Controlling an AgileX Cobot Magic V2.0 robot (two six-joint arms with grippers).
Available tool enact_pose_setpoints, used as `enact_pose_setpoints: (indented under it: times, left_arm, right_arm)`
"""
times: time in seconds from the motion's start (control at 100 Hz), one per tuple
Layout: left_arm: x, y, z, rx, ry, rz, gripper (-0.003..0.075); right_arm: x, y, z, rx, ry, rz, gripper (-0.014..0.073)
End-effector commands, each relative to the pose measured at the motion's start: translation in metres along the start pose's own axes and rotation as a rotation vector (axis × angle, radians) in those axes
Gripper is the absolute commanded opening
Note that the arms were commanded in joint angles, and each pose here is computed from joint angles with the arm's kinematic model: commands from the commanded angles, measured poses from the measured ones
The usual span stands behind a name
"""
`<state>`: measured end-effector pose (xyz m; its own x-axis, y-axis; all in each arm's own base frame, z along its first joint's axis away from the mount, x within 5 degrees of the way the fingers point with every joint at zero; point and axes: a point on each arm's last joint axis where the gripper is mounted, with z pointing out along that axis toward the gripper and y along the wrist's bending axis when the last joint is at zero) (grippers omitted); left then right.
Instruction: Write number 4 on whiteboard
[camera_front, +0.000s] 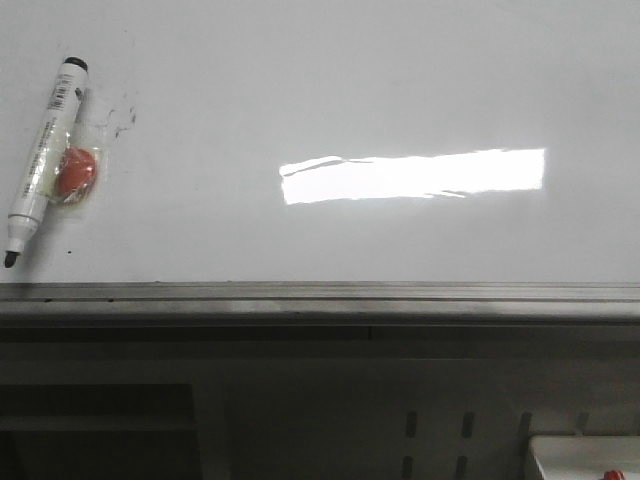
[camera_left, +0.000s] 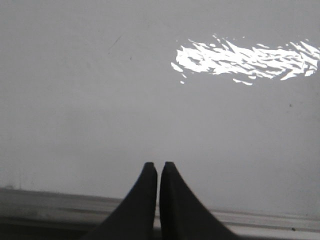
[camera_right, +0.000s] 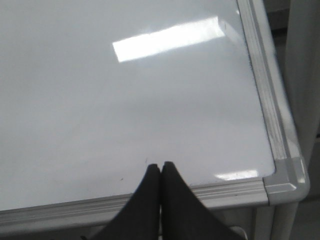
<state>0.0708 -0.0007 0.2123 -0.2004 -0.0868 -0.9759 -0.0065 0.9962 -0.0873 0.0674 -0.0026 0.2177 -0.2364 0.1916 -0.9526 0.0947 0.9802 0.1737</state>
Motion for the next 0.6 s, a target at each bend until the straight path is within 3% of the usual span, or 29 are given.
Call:
enact_pose_setpoints:
  times: [0.0,0.16,0.32,0.38,0.59]
  left_arm:
    - [-0.031,-0.003,0.003,0.009,-0.084,-0.004,-0.0020]
    - [-0.042,-0.004,0.011,0.008,-0.065,0.001,0.0006]
    - [-0.044,-0.005,0.018,0.014,-0.096,-0.009,0.0325]
    - [-0.047,-0.005,0.020,0.018,-0.132,-0.041,0.0394]
    - [-0.051,-0.012,0.027,0.081,-0.116,-0.014,0.0388]
  right_arm:
    - [-0.025,0.004,0.005,0.003,-0.009,0.012,-0.0064]
    - [-0.033,0.005,0.014,0.004,0.020,0.012,-0.0064]
    - [-0.035,0.005,0.016,0.005,0.007,0.013,-0.0064]
    - [-0.035,0.005,0.016,0.005,0.005,0.013,-0.0064]
    - [-0.035,0.005,0.016,0.005,0.007,0.013,-0.0064]
